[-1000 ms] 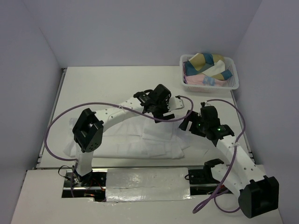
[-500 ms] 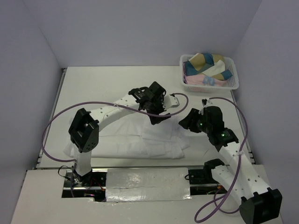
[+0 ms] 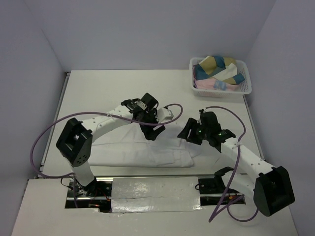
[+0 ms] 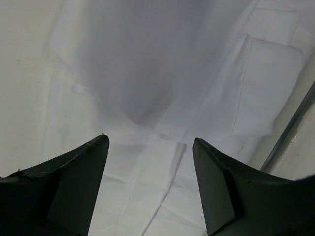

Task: Fold and stack the long sleeve shirts
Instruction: Fold the shirt

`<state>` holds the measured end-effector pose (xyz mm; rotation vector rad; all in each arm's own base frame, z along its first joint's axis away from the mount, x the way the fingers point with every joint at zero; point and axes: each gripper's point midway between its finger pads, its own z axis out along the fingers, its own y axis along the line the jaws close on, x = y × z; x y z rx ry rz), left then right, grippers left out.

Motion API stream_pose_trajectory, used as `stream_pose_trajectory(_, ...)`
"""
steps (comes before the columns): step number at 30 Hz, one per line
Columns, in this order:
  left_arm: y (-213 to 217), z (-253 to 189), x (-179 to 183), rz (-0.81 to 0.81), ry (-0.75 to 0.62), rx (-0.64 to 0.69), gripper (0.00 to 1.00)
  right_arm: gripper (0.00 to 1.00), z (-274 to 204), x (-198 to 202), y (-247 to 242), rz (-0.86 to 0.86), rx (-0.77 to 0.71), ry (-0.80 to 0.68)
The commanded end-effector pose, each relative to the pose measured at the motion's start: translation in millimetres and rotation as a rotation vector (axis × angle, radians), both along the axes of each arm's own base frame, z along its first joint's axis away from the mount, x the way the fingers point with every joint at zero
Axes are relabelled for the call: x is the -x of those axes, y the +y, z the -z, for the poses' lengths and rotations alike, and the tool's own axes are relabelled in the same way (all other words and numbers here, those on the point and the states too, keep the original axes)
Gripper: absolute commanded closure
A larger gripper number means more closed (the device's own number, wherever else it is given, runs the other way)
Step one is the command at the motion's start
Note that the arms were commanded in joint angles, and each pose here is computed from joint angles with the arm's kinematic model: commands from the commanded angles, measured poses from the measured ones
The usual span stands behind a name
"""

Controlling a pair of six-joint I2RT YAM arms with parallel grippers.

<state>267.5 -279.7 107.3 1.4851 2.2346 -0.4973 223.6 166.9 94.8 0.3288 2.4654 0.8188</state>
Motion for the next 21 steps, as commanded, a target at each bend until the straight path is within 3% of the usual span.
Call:
stream_pose_trajectory(1,-19,4,5,-0.003,0.071,0.095,0.18,0.33,4,-12,7,0.007,-0.014,-0.018)
stream_pose_trajectory(5,-24,16,-1,-0.016,0.066,0.108,0.17,0.33,15,-16,16,-0.032,-0.041,-0.009)
stream_pose_trajectory(13,-18,45,8,-0.029,0.119,0.076,0.28,0.37,40,-14,24,-0.064,-0.049,0.067)
stream_pose_trajectory(16,-16,57,12,-0.037,0.151,0.062,0.38,0.45,40,-15,26,-0.075,-0.052,0.067)
stream_pose_trajectory(17,-17,56,12,-0.033,0.155,0.068,0.46,0.5,38,-17,27,-0.074,-0.06,0.06)
stream_pose_trajectory(21,-21,47,11,-0.015,0.154,0.081,0.57,0.67,40,-11,29,-0.092,-0.073,0.072)
